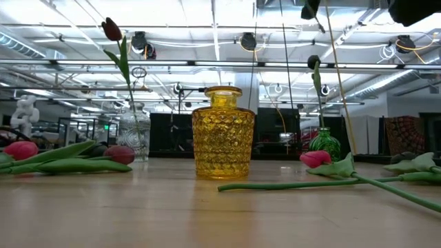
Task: Sort flowers into vase by color
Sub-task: Put the top red flower into the yellow vase
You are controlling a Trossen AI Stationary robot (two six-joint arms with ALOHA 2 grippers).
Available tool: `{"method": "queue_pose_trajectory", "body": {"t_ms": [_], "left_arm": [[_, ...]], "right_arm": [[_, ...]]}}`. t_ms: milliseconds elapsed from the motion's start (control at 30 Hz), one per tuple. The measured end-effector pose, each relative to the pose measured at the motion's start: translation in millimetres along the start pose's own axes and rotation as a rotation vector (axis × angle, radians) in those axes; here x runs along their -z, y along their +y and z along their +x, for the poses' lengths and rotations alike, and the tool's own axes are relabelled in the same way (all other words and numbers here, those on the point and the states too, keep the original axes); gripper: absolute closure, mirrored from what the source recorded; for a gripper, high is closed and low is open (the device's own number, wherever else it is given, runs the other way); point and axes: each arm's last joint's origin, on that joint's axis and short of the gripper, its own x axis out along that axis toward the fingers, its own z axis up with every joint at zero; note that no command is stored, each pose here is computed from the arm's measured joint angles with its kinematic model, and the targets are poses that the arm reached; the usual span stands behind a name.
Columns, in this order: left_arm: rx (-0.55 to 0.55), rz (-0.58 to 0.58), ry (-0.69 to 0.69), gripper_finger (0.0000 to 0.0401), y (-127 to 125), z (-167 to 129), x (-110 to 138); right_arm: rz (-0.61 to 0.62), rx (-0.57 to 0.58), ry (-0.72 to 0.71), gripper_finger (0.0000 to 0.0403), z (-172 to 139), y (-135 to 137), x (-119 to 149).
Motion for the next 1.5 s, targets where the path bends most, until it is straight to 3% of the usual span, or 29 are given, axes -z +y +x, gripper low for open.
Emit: {"method": "queue_pose_trajectory", "body": {"t_ms": [267,467,733,900,1033,1200,1500], "left_arm": [[0.2,-0.027,-0.108,0.0191,-22,50,-9],[0.182,-0.063,-0.197,0.0191,-21,83,-13],[0.147,-0.088,-0.202,0.0191,-6,118,-9],[0.275,-0.106,-0.232,0.0191,2,126,-12],[0.292,-0.118,-0.229,0.0197,9,131,-12],[0.337,-0.097,-0.227,0.0233,13,135,-11],[0.332,-0.038,-0.236,0.035,15,136,-11]], "right_arm": [[0.031,-0.147,-0.168,0.0402,1,7,-4],[0.006,-0.149,-0.17,0.0402,1,7,-4],[-0.015,-0.198,-0.174,0.0402,0,9,-4],[-0.036,-0.2,-0.14,0.0402,1,9,-1],[-0.046,-0.203,-0.126,0.0402,1,10,1],[-0.055,-0.213,-0.123,0.0402,-1,13,1],[-0.058,-0.216,-0.121,0.0402,-1,14,1]]}}
